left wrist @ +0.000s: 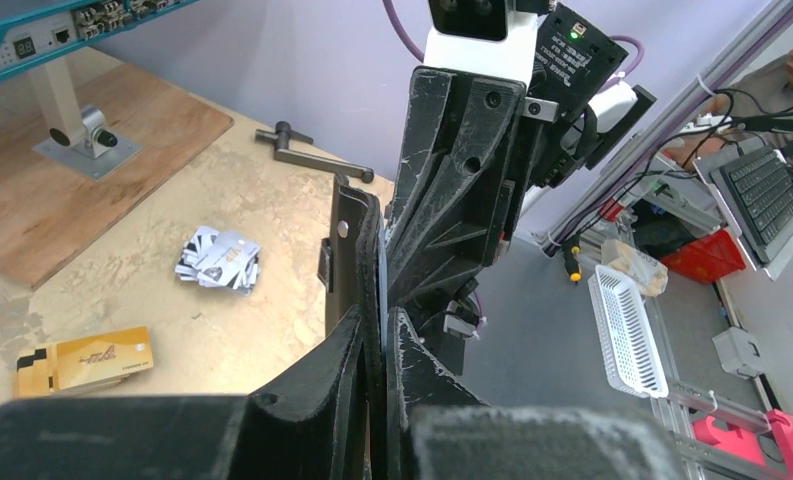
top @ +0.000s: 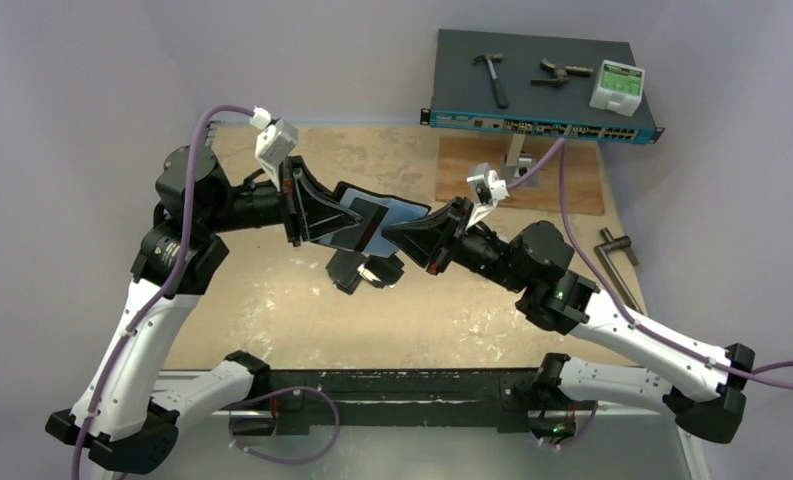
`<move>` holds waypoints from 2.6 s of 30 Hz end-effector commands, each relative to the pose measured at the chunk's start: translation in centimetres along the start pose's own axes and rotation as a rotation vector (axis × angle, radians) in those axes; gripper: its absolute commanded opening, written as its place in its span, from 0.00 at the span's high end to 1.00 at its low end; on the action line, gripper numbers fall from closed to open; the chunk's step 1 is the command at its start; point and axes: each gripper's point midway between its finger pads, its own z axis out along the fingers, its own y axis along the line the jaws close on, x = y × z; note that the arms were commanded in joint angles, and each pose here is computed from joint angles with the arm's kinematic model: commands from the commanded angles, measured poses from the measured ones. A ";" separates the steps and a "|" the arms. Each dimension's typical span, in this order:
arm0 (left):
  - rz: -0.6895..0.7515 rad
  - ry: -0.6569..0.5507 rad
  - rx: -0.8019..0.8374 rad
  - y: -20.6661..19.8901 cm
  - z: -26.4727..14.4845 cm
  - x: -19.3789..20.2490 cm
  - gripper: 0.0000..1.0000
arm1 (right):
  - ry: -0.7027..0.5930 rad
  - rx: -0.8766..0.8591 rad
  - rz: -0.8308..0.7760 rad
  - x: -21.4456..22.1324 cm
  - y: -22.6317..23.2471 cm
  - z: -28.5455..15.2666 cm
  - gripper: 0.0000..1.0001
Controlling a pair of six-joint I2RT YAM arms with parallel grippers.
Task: Put the credit cards into the card holder
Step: Insert the credit card into the card holder.
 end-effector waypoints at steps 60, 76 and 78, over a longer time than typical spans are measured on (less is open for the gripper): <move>-0.053 0.053 -0.123 4.1 -0.4 6.1 0.97 | 0.062 0.185 0.007 0.2 1.6 4.8 1.00; -0.083 -0.046 -0.112 2.9 -0.6 1.7 1.00 | 0.037 0.410 0.129 1.5 -3.2 -7.6 0.28; -0.097 -0.057 -0.105 2.9 -0.6 1.3 1.00 | 0.016 0.376 0.161 2.0 -2.9 -8.0 0.22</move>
